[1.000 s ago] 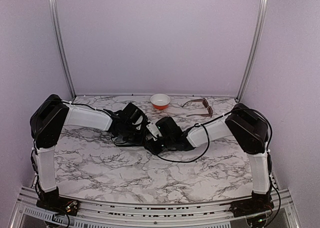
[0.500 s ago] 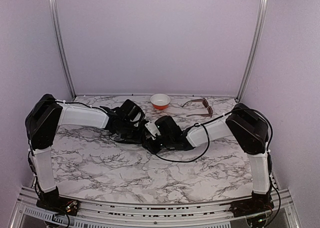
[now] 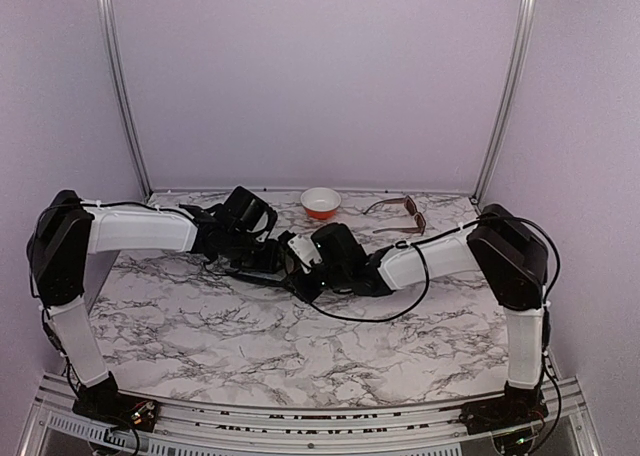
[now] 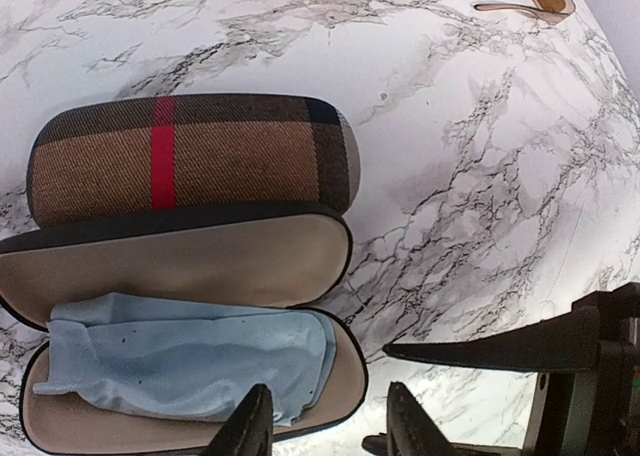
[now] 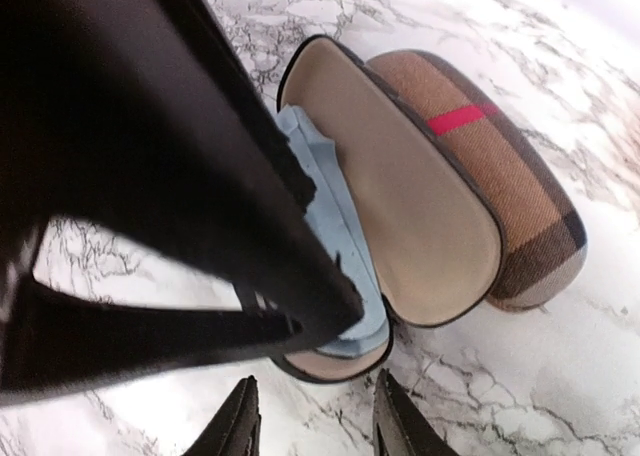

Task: Organize the sunglasses
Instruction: Adjust the folded cleaning cloth with the sunglasses case.

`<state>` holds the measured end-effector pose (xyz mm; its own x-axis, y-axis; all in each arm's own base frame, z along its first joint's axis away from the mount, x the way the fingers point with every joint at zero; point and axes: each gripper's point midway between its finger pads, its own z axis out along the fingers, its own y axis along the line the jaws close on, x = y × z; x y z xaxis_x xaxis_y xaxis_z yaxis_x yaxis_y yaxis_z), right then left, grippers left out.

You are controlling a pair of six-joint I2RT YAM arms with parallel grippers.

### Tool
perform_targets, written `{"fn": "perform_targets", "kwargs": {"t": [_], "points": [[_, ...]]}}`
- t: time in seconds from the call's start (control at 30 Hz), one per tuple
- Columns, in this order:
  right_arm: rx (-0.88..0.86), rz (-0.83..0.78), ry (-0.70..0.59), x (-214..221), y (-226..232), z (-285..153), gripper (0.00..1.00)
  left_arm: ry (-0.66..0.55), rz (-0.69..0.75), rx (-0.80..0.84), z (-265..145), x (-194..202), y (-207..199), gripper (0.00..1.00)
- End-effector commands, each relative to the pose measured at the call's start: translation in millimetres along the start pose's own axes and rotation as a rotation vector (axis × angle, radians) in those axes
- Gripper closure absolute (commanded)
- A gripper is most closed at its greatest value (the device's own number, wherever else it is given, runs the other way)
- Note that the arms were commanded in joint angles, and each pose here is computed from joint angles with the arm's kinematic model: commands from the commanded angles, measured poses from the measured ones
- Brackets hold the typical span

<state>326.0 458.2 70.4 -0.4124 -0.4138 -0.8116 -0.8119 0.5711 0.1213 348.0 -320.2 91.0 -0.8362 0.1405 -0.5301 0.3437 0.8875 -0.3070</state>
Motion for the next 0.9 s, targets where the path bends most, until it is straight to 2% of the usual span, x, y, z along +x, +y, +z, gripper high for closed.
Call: {"fn": "perform_targets", "kwargs": {"t": [0.0,0.17,0.3,0.37,0.5,0.57,0.7,0.87], "points": [[-0.006,-0.018,0.094,24,7,-17,0.62,-0.102,0.019,0.043,-26,-23,-13,0.61],[0.045,-0.041,0.034,-2,-1,-48,0.61,-0.179,0.052,-0.023,-49,-35,0,0.59],[0.134,-0.029,-0.015,-30,-32,-74,0.61,-0.249,0.054,-0.097,-73,-43,22,0.53],[0.174,-0.01,-0.025,-38,-54,-85,0.6,-0.283,0.063,-0.129,-85,-45,32,0.43],[0.298,0.016,-0.016,-51,-115,-102,0.6,-0.345,0.098,-0.205,-107,-41,49,0.12],[0.368,0.029,0.01,-53,-144,-109,0.6,-0.36,0.1,-0.242,-115,-35,59,0.01],[0.469,0.101,0.032,-56,-207,-120,0.6,-0.387,0.058,-0.34,-126,-29,90,0.01],[0.615,0.159,0.108,-47,-287,-130,0.62,-0.422,0.023,-0.39,-138,-17,107,0.01]]}}
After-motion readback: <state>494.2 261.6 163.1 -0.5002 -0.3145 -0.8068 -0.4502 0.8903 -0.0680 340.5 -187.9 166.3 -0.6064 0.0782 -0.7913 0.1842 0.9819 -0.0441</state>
